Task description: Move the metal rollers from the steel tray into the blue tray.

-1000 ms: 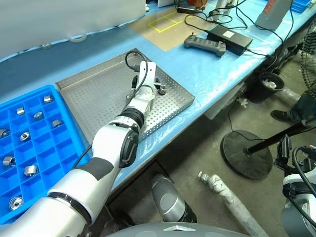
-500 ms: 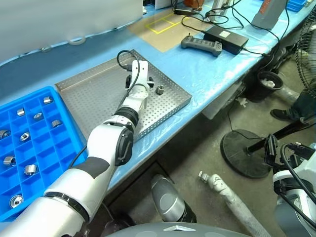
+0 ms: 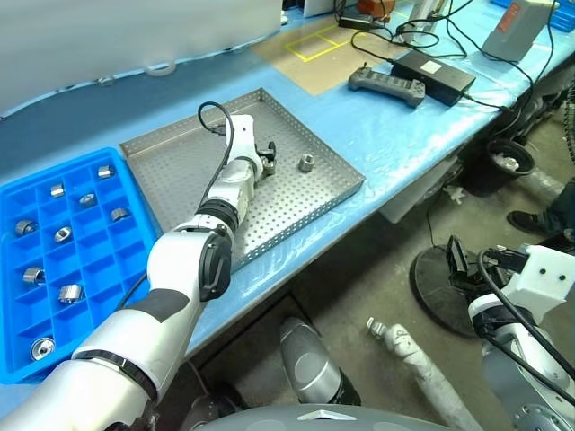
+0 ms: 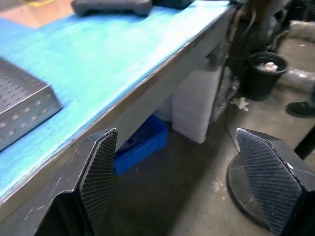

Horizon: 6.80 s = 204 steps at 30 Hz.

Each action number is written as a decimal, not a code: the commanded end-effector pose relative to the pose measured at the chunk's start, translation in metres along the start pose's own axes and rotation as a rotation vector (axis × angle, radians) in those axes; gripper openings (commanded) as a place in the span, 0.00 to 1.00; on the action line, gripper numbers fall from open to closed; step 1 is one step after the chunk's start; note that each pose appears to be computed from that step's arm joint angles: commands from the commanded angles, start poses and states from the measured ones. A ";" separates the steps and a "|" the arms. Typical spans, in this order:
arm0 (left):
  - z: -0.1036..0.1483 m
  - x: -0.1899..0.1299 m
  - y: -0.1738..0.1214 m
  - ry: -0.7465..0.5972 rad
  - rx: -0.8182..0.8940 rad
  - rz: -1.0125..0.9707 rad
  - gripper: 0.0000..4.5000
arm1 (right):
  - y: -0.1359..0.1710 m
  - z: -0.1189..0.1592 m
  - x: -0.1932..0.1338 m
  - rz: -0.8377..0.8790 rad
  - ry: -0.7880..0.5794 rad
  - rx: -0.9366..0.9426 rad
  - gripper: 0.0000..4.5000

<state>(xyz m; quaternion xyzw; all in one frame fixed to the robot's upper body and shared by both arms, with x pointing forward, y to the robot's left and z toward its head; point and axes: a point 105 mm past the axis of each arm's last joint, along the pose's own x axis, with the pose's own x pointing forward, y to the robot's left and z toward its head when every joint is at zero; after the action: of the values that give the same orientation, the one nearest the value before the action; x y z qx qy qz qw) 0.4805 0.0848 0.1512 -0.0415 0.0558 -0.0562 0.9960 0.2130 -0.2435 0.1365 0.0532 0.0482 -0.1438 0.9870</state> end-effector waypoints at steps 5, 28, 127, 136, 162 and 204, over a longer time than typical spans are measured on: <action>0.003 -0.002 0.014 -0.048 0.022 -0.009 0.99 | 0.008 0.000 0.011 0.060 0.003 -0.019 0.90; -0.039 -0.015 -0.047 0.039 0.238 -0.397 0.99 | 0.004 -0.019 0.018 0.061 0.066 -0.033 0.90; 0.039 -0.006 0.076 -0.119 0.169 0.181 0.39 | 0.168 0.064 0.059 0.817 -0.257 0.084 0.90; 0.035 -0.006 0.077 -0.084 0.172 0.186 0.39 | 0.167 0.062 0.058 0.804 -0.251 0.080 0.90; 0.045 -0.002 0.064 -0.064 0.165 0.173 0.39 | 0.170 0.057 0.056 0.796 -0.233 0.060 0.90; 0.042 -0.011 0.100 -0.102 0.005 0.354 0.39 | 0.172 0.030 0.059 0.799 -0.148 0.003 0.90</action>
<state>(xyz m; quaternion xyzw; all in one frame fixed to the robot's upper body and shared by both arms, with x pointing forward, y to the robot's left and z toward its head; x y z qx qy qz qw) 0.4838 0.1846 0.1680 -0.0331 0.0407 0.1120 0.9923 0.3227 -0.1000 0.1701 0.0627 -0.0355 0.2439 0.9671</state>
